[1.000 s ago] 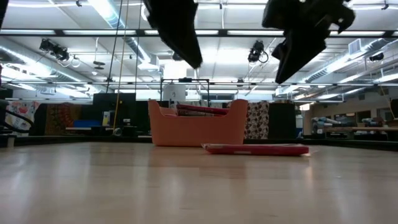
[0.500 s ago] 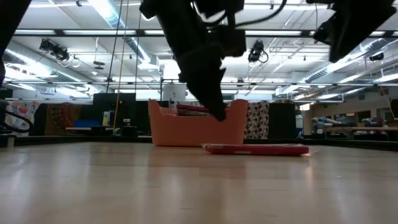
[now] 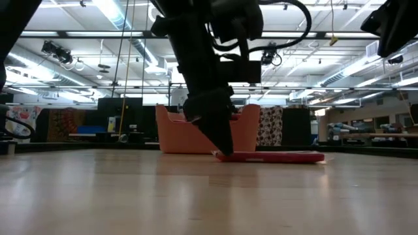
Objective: Sort popcorn bags into baskets
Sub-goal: Put the popcorn bag into the orange bin
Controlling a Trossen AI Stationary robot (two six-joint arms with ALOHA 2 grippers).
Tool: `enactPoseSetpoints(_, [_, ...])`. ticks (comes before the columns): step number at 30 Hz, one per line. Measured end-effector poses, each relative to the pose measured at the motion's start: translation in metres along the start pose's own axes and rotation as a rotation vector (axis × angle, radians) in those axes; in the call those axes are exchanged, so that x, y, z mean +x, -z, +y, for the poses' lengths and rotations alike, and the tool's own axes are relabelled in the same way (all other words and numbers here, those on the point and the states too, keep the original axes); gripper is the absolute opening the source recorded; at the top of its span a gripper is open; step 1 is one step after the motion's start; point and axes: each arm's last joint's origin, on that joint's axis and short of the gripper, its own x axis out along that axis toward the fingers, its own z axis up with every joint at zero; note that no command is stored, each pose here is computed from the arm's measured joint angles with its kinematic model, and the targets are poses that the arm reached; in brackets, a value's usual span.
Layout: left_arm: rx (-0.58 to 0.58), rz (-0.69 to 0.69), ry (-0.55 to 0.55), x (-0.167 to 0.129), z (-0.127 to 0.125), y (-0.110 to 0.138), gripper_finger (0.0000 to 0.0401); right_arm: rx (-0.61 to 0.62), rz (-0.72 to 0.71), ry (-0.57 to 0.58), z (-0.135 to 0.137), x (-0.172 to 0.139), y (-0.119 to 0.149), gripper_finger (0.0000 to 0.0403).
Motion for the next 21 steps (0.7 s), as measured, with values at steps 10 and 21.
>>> enactPoseSetpoints(10, [0.045, 0.07, -0.011, 0.021, -0.007, 0.008, 0.022, 0.042, -0.025, -0.008, 0.004, -0.002, 0.002, 0.0077])
enactPoseSetpoints(21, [0.031, 0.072, -0.004, 0.022, -0.007, 0.009, 0.0014, 0.044, -0.025, -0.013, 0.005, -0.002, 0.002, 0.0077])
